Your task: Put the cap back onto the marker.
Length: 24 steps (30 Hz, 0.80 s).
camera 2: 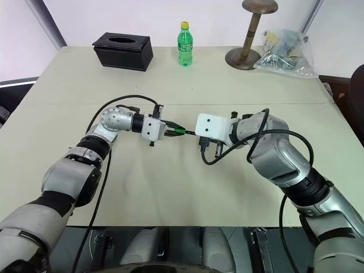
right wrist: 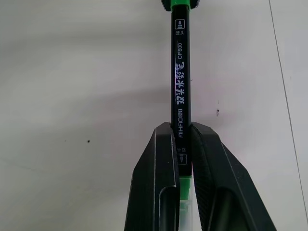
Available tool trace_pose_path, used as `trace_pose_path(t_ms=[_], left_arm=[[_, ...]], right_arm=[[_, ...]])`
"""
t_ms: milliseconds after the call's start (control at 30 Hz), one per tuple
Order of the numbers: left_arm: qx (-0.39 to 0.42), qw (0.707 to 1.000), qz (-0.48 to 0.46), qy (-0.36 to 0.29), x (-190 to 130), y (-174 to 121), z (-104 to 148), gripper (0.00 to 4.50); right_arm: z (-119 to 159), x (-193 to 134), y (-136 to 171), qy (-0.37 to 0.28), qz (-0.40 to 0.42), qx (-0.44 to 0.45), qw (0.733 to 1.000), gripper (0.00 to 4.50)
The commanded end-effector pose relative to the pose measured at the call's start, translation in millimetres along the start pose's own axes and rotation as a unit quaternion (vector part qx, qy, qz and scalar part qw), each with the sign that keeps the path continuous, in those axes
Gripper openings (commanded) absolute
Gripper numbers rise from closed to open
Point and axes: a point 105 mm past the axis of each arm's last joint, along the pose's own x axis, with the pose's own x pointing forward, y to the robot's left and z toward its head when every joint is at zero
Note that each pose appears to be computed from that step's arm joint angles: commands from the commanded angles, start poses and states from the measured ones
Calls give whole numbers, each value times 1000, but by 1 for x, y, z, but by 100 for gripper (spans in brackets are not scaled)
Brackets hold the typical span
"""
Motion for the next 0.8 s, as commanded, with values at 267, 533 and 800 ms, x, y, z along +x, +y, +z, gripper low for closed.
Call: trace_pose_path(t_ms=[267,533,800], left_arm=[[44,998,-6,-49,21,10,26,382],[-29,996,22,-79,6,22,25,448],[-117,987,70,-84,-22,38,15,448]], right_arm=[[41,-12,7,-83,-2,-60,995,0],[27,-13,10,-69,-2,-39,997,0],[-4,-23,7,-42,-23,9,999,0]])
